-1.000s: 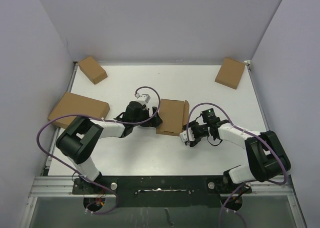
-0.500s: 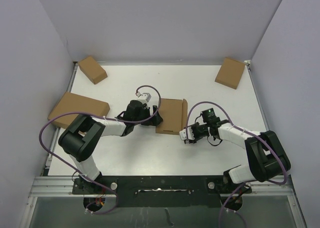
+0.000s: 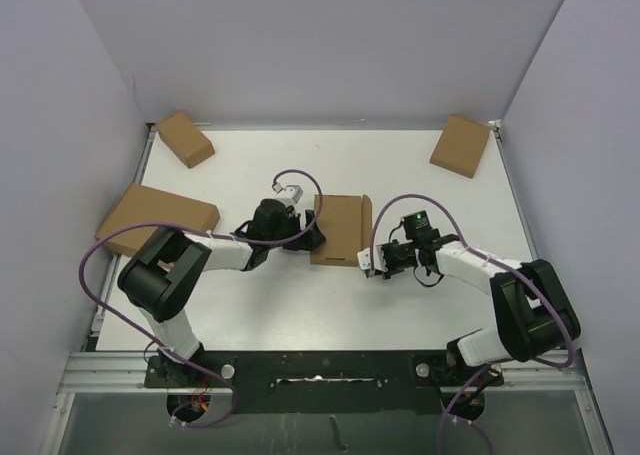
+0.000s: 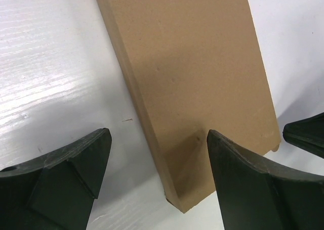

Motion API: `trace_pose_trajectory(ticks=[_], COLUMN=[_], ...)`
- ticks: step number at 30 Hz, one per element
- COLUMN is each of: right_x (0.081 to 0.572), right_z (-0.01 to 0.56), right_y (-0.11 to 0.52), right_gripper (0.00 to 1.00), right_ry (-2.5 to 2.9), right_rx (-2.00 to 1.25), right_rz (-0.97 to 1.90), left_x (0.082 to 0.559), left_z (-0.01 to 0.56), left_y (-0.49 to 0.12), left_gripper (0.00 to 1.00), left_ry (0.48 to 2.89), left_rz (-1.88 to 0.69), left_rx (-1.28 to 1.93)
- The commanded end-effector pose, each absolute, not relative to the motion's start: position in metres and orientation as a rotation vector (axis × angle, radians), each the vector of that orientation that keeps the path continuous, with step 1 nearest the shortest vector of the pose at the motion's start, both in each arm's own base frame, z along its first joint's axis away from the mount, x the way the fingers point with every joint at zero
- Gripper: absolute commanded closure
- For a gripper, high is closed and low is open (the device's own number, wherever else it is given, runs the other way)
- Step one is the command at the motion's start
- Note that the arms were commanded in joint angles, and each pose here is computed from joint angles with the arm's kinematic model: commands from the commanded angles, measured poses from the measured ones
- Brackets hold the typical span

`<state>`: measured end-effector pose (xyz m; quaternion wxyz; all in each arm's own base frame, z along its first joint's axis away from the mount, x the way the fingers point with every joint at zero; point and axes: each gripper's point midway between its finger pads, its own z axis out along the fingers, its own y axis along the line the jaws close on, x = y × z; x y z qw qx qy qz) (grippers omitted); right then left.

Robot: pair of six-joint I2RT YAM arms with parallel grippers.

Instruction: Fold the paper box

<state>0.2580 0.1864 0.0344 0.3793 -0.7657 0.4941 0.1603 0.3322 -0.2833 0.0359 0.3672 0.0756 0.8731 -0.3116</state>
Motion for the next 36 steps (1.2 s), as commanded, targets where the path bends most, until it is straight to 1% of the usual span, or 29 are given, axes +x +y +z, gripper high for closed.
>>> trace_pose_trajectory(ticks=[1, 4, 6, 8, 10, 12, 15, 18, 27, 31, 34, 36], right_x=[0.266, 0.266, 0.267, 0.265, 0.262, 0.26, 0.258, 0.262, 0.267, 0.27, 0.273, 0.274], right_z=[0.045, 0.044, 0.044, 0.046, 0.047, 0.047, 0.043, 0.036, 0.025, 0.025, 0.027, 0.029], right_y=[0.194, 0.195, 0.195, 0.194, 0.193, 0.193, 0.193, 0.193, 0.195, 0.195, 0.195, 0.195], right_gripper=[0.93, 0.94, 0.93, 0.86, 0.76, 0.69, 0.65, 0.65, 0.72, 0.77, 0.84, 0.87], right_ry=[1.265, 1.279, 1.28, 1.27, 1.248, 1.226, 1.221, 1.237, 1.27, 1.279, 1.289, 1.293], right_rx=[-1.917, -1.913, -1.916, -1.926, -1.939, -1.947, -1.958, -1.972, -1.996, -1.992, -1.981, -1.976], right_rz=[0.442, 0.455, 0.454, 0.457, 0.458, 0.455, 0.458, 0.425, 0.38, 0.366, 0.355, 0.355], left_x=[0.334, 0.335, 0.335, 0.336, 0.335, 0.336, 0.336, 0.335, 0.334, 0.334, 0.333, 0.333], left_z=[0.03, 0.031, 0.032, 0.032, 0.032, 0.033, 0.033, 0.032, 0.03, 0.028, 0.028, 0.027], left_y=[-0.286, -0.286, -0.286, -0.285, -0.284, -0.284, -0.285, -0.285, -0.285, -0.285, -0.286, -0.285], left_gripper=[0.24, 0.24, 0.24, 0.24, 0.24, 0.24, 0.24, 0.24, 0.24, 0.24, 0.24, 0.25], left_ry=[2.27, 2.271, 2.27, 2.27, 2.272, 2.27, 2.27, 2.275, 2.282, 2.286, 2.288, 2.288], left_rz=[-0.805, -0.805, -0.805, -0.805, -0.805, -0.807, -0.81, -0.812, -0.818, -0.819, -0.822, -0.823], left_rx=[0.209, 0.208, 0.208, 0.203, 0.2, 0.2, 0.202, 0.203, 0.201, 0.197, 0.199, 0.199])
